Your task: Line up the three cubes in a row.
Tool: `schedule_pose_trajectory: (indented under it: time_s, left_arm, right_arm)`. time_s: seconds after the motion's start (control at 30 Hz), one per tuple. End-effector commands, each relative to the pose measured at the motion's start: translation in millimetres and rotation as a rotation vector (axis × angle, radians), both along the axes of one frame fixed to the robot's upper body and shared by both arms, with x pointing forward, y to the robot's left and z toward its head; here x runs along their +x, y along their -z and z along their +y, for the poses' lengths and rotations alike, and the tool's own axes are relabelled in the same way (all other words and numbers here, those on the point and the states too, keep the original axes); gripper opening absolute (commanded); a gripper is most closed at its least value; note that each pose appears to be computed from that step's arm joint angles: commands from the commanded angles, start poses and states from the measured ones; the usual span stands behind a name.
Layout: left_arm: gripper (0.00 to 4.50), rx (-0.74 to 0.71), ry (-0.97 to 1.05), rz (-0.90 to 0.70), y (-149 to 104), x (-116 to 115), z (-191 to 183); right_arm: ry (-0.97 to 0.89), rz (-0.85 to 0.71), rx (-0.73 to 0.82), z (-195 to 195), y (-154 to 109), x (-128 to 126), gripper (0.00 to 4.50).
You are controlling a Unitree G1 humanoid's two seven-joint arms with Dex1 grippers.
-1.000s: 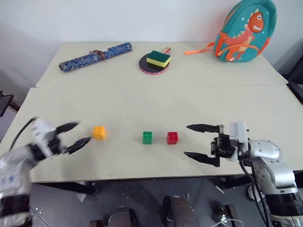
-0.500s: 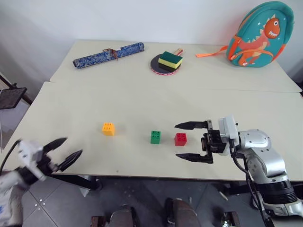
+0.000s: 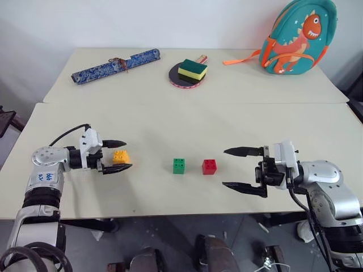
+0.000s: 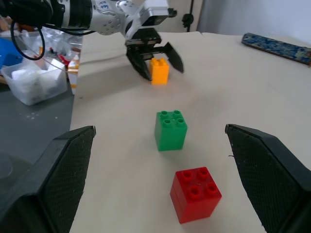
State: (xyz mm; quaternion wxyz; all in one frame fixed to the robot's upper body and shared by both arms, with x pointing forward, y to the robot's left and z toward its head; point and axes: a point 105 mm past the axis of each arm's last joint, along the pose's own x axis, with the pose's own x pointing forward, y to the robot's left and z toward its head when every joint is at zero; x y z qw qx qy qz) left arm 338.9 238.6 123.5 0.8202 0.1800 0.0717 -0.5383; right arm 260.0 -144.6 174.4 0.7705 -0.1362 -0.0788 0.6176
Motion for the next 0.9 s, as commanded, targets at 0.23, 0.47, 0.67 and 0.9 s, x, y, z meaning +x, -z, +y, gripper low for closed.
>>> schedule_pose_trajectory:
  time_s: [0.23, 0.47, 0.67, 0.9]
  left_arm:
    - [2.81, 0.073, 0.103, 0.029, -1.8, -7.5, 6.8]
    - [1.88, 0.056, 0.305, -0.029, -12.4, -5.9, -42.1]
    - [1.88, 0.099, 0.391, -0.005, -0.2, -4.1, -70.0]
    - [1.88, 0.11, 0.429, 0.054, 6.7, -4.3, -75.7]
  right_arm:
    - [0.058, -0.037, 0.012, -3.3, -6.6, -12.1, 4.5]
    - [0.097, -0.029, -0.001, -13.1, -3.4, -11.4, 4.5]
    - [0.108, -0.002, -0.024, -21.3, 2.8, -8.8, 4.5]
    - [0.102, 0.015, -0.031, -22.1, 7.2, -6.6, 4.5]
